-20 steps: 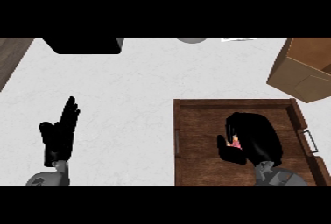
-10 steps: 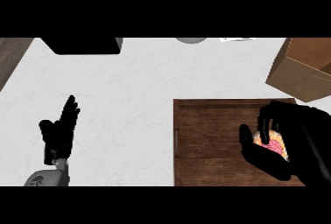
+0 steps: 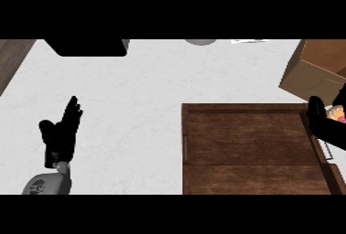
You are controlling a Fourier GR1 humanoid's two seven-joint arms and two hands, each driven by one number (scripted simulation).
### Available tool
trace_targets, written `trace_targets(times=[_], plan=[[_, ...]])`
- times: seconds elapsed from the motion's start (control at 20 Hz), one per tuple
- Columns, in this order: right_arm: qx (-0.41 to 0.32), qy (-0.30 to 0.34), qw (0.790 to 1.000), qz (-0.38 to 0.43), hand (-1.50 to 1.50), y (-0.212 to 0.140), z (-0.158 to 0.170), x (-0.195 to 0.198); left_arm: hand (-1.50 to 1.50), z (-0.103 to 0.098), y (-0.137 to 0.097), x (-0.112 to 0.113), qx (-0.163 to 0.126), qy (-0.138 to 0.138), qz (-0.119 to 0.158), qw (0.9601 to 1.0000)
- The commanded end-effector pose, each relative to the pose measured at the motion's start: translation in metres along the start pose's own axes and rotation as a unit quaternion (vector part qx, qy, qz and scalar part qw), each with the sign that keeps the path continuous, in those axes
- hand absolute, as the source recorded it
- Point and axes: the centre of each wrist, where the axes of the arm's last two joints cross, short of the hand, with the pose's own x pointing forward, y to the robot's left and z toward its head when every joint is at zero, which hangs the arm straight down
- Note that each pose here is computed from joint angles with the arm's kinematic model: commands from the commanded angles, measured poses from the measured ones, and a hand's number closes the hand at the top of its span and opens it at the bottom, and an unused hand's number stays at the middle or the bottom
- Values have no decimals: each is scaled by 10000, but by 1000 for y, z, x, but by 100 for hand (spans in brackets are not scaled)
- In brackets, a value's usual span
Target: Pick the cupcake from the tray and place it in the cardboard box
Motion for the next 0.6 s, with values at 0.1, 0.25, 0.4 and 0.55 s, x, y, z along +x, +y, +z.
trace_targets(times=[0.1, 0.25, 0.4, 0.55], plan=[[-372, 261, 9988, -206, 150, -13, -51, -40, 0, 0, -22, -10, -43, -7, -17, 10000], [-319, 292, 9985, -328, 150, 1, -71, -61, 0, 10, -8, -18, -57, -33, 96, 9999], [-360, 272, 9981, -414, 150, 7, -101, -79, 0, -4, -1, -1, -72, 18, 52, 10000], [-369, 267, 9967, -673, 150, 13, -122, -91, 0, 2, -5, 2, -62, 6, -60, 10000]])
